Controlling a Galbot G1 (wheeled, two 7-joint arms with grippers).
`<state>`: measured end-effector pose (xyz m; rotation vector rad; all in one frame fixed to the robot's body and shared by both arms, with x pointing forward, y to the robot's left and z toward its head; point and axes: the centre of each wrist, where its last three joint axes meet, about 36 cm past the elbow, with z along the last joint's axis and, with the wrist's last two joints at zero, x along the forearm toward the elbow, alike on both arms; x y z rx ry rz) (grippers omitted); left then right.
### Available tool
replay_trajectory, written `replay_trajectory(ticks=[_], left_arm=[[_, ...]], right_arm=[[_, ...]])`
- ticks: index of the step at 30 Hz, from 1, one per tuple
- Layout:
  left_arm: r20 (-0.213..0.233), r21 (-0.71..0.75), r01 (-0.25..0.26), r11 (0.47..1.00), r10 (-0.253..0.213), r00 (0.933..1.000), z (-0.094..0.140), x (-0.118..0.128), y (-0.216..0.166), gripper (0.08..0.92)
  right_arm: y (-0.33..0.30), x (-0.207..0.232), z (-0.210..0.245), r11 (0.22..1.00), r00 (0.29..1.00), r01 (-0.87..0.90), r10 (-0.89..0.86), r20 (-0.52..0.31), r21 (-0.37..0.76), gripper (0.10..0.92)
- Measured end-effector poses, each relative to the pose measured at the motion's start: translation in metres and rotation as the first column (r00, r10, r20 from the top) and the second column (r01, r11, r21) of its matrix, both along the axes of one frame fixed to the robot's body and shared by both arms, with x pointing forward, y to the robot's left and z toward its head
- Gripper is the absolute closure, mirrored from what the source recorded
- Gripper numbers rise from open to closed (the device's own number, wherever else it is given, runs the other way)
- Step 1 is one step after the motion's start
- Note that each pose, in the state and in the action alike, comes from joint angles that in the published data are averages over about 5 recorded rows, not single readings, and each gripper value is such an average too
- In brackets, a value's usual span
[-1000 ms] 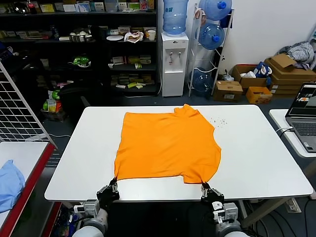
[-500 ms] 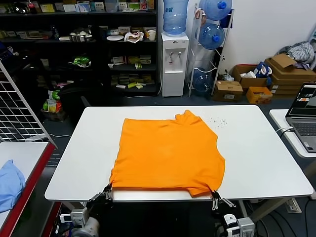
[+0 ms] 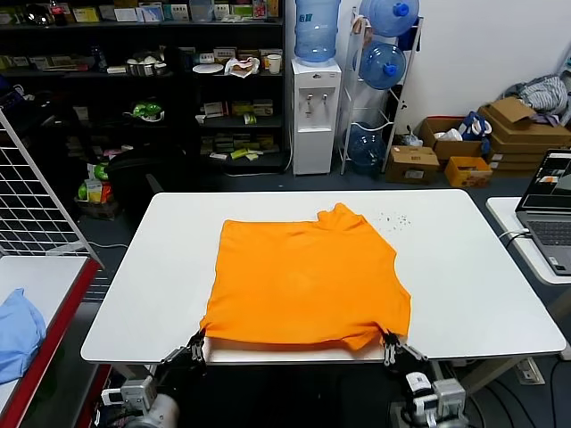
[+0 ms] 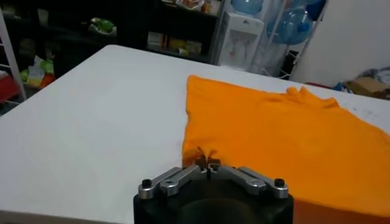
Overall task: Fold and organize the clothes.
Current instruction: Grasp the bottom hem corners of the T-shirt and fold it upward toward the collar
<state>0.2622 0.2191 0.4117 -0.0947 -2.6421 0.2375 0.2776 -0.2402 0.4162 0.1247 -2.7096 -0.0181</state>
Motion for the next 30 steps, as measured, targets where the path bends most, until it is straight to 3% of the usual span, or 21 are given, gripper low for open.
replay_trajectory(ticks=[12, 20, 25, 30], left_arm=[[0.067, 0.049, -0.006, 0.999, 0.003, 0.9978, -0.012, 0.073, 0.002, 0.908], [0.098, 0.077, -0.026, 0.997, 0.018, 0.9950, -0.017, 0.115, 0.002, 0.908], [0.108, 0.081, -0.037, 0.996, 0.028, 0.9938, -0.020, 0.131, 0.001, 0.877], [0.109, 0.084, -0.033, 0.996, 0.024, 0.9938, -0.021, 0.136, 0.002, 0.739]], right_arm=[[0.010, 0.094, 0.008, 1.000, 1.000, -0.006, 0.006, -0.002, 0.006, 0.899], [0.018, 0.129, 0.012, 1.000, 1.000, -0.021, 0.021, -0.010, 0.003, 0.894], [0.016, 0.137, 0.014, 0.999, 0.999, -0.034, 0.034, -0.017, -0.004, 0.791], [0.011, 0.139, 0.016, 0.998, 0.998, -0.057, 0.057, -0.016, -0.003, 0.643]])
